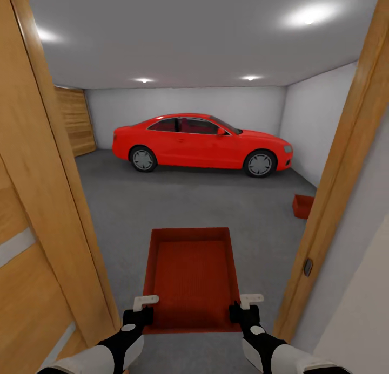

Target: Move the two storage containers from the living room to the garage. In the garage, place one container on the floor and stack the other container on top of it (either order is fine).

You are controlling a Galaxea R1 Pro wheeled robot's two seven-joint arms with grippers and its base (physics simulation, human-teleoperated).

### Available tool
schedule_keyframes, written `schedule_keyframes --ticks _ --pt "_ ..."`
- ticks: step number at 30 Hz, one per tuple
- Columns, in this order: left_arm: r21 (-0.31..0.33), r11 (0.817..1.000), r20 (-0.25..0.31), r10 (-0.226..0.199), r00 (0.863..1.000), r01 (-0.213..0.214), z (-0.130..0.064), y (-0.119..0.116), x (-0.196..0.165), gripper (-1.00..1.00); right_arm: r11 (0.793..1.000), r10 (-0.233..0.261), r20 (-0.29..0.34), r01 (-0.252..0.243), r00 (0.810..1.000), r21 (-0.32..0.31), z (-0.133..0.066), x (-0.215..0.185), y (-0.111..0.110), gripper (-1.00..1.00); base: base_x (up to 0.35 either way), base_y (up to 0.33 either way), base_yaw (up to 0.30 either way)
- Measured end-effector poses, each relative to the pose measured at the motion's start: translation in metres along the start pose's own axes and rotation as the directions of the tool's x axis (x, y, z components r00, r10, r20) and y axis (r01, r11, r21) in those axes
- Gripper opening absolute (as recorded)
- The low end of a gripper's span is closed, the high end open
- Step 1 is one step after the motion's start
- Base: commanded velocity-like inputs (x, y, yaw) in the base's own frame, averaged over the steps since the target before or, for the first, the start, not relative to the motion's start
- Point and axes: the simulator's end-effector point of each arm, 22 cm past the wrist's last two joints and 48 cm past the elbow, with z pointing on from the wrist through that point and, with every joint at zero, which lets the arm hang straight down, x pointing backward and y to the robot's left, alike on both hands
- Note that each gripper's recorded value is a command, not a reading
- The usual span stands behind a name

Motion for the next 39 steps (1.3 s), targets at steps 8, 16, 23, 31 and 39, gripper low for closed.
schedule_keyframes --ticks 8,16,23,31,39 --pt "0.0 1.0 0.0 0.0 1.0 0.0 -0.0001 0.0001 0.0001 -1.0 1.0 0.0 0.0 0.0 1.0 -0.001 -0.0001 0.0 0.0001 -1.0 0.238 0.214 -0.202" --pt "0.0 1.0 0.0 0.0 1.0 0.0 -0.0001 0.0002 0.0001 -1.0 1.0 0.0 0.0 0.0 1.0 -0.001 -0.0001 0.0 0.0002 -1.0 0.245 0.225 -0.016" --pt "0.001 1.0 0.0 0.0 1.0 0.0 0.0003 0.0004 0.0001 -1.0 1.0 0.0 0.0 0.0 1.0 0.0 0.0001 0.0001 0.0004 -1.0 0.155 0.134 -0.128" --pt "0.0 1.0 -0.001 0.0 1.0 0.0 0.0003 0.0002 0.0003 -1.0 1.0 0.0 -0.001 0.0 1.0 0.0 0.0003 0.0002 0.0003 -1.0 0.004 0.003 -0.127" --pt "0.0 1.0 0.0 0.0 1.0 0.0 0.0003 0.0002 0.0003 -1.0 1.0 0.0 -0.001 0.0 1.0 0.0 0.0003 0.0001 0.0002 -1.0 0.0 0.0 -0.005"
